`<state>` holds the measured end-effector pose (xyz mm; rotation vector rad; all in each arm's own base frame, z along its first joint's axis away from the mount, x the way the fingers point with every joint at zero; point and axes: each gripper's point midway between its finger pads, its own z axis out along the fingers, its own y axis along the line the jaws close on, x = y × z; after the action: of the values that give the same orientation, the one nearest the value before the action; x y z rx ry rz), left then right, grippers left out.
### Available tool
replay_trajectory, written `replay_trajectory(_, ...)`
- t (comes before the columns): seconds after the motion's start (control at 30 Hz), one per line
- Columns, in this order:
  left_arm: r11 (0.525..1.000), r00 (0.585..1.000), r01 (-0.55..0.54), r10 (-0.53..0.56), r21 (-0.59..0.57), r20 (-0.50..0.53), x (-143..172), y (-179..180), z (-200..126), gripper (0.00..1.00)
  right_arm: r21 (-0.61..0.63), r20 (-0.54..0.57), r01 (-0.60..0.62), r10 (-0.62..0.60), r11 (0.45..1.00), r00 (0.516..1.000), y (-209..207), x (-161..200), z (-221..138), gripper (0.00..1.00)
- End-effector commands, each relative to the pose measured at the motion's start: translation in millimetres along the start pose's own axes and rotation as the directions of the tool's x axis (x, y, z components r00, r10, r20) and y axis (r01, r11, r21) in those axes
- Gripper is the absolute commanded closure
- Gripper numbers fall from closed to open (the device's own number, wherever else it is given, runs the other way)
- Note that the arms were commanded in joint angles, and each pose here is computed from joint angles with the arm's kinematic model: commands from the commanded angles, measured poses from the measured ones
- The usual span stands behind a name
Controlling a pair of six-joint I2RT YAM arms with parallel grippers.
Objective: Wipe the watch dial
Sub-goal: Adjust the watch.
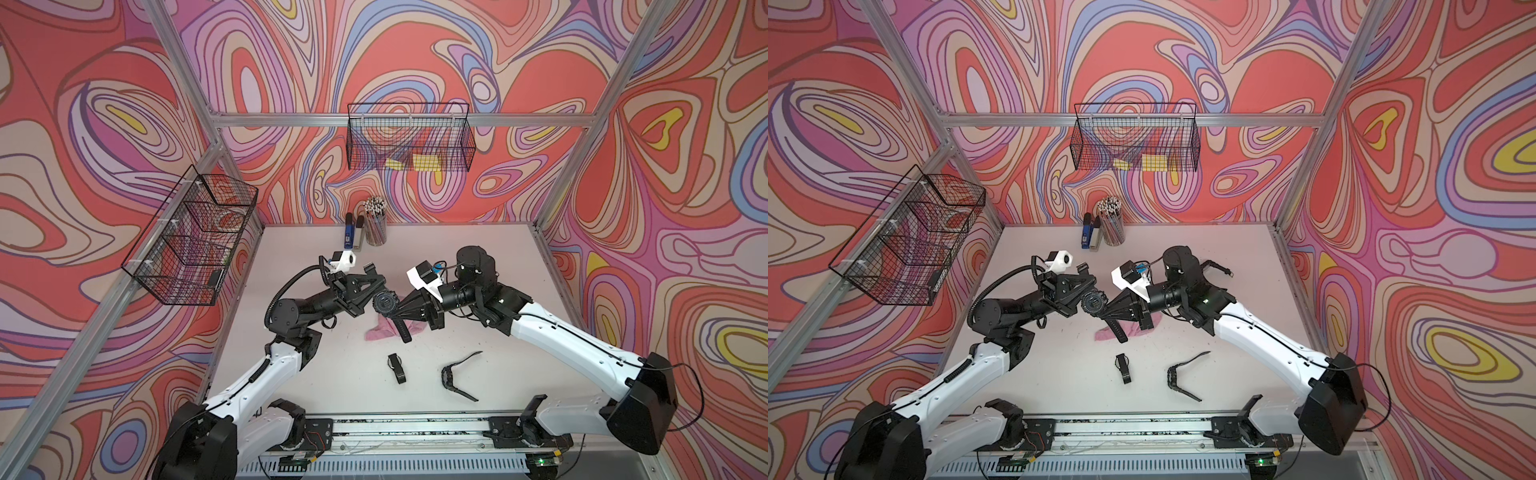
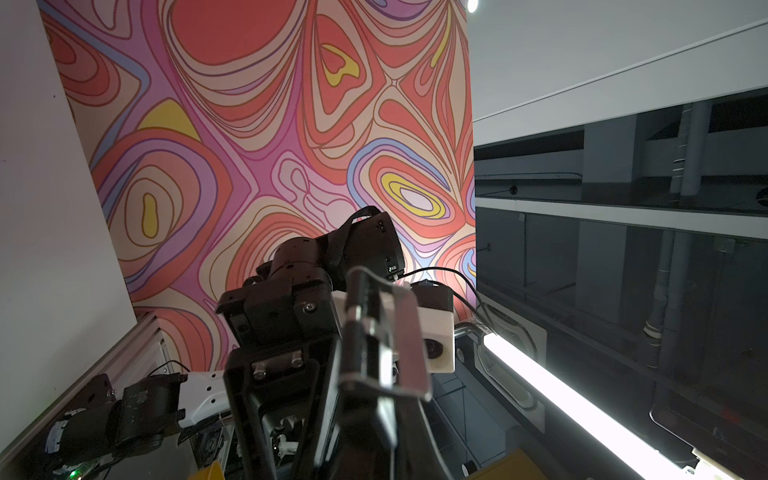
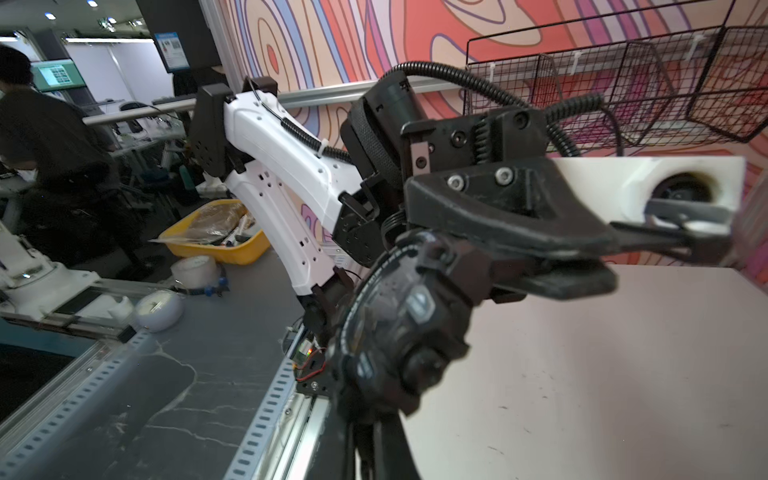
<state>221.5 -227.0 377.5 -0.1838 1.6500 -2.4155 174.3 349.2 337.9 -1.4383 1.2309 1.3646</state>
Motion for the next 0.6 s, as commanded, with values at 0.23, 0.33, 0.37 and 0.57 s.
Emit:
replay_trajectory(0.23, 0.990, 0.993, -0.114, 0.114, 0.084, 0.006, 18, -21, -12, 0.46, 0.034, -0.039, -0.091, 0.092, 0.995, 0.995, -4, 14, 2, 1.00)
replay_trajectory(0.33, 0.985, 0.990, -0.144, 0.145, 0.095, 0.001, 26, -26, -16, 0.43, 0.035, -0.040, -0.096, 0.097, 0.995, 0.994, -5, 13, 3, 1.00)
replay_trajectory(0.37, 0.985, 0.989, -0.147, 0.148, 0.087, -0.007, 30, -25, -17, 0.43, 0.033, -0.042, -0.100, 0.101, 0.994, 0.994, -6, 13, 4, 1.00)
replay_trajectory(0.57, 0.987, 0.987, -0.157, 0.156, -0.020, -0.050, 40, -6, -17, 0.43, 0.009, -0.034, -0.105, 0.105, 0.994, 0.994, -6, 9, 6, 1.00)
